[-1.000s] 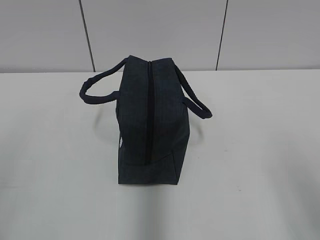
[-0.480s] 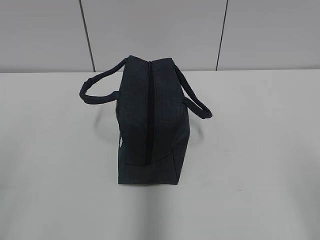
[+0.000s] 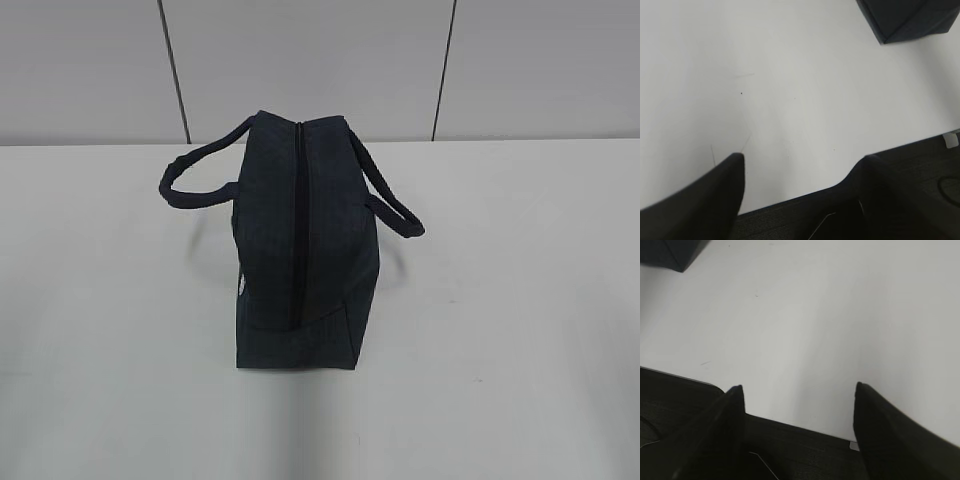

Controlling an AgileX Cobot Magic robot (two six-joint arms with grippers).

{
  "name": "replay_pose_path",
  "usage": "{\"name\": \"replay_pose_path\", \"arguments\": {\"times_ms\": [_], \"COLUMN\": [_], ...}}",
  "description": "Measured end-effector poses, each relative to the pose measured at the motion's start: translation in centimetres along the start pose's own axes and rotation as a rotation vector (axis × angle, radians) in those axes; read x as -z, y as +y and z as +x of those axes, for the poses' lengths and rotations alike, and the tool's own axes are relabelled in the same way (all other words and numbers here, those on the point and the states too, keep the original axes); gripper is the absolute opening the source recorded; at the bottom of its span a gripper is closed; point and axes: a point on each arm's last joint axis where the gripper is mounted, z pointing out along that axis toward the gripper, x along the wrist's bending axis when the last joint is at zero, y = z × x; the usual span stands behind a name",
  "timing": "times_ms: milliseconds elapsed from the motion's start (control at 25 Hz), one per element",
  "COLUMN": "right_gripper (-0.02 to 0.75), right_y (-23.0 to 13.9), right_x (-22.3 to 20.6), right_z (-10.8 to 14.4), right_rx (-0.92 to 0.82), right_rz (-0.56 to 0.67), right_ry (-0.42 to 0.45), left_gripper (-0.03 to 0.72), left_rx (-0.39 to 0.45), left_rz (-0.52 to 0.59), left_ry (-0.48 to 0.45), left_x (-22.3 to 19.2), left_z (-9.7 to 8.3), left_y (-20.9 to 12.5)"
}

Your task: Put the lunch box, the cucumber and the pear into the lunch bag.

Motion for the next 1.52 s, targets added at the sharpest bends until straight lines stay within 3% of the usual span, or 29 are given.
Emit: {"name": "replay_pose_path", "arguments": {"times_ms": [280, 680, 1040, 1200, 1520], "right_gripper": [0.503, 0.503, 0.503, 0.503, 0.503], "right_y": [0.0, -0.8, -2.3, -2.7, -2.8], "right_x": [0.0, 1.0, 2.7, 3.0, 3.0], "right_z": [0.0, -0.1, 0.1, 0.2, 0.2], "right_rx": [0.002, -0.067, -0.1, -0.125, -0.128], "right_rz": [-0.002, -0.078, -0.221, -0.245, -0.242], "right_ry": [0.0, -0.075, -0.128, -0.172, -0.178], "left_gripper": [0.487, 0.487, 0.487, 0.487, 0.487], "left_rx": [0.013, 0.119, 0.136, 0.136, 0.139], "left_rz": [-0.007, -0.185, -0.323, -0.329, -0.33], "left_ry": [0.011, 0.116, 0.136, 0.135, 0.135], "left_x": [0.1, 2.3, 3.9, 3.9, 3.9], "left_z": [0.1, 0.4, 0.1, 0.1, 0.1], "left_y": [-0.1, -1.8, -3.4, -3.5, -3.5]}}
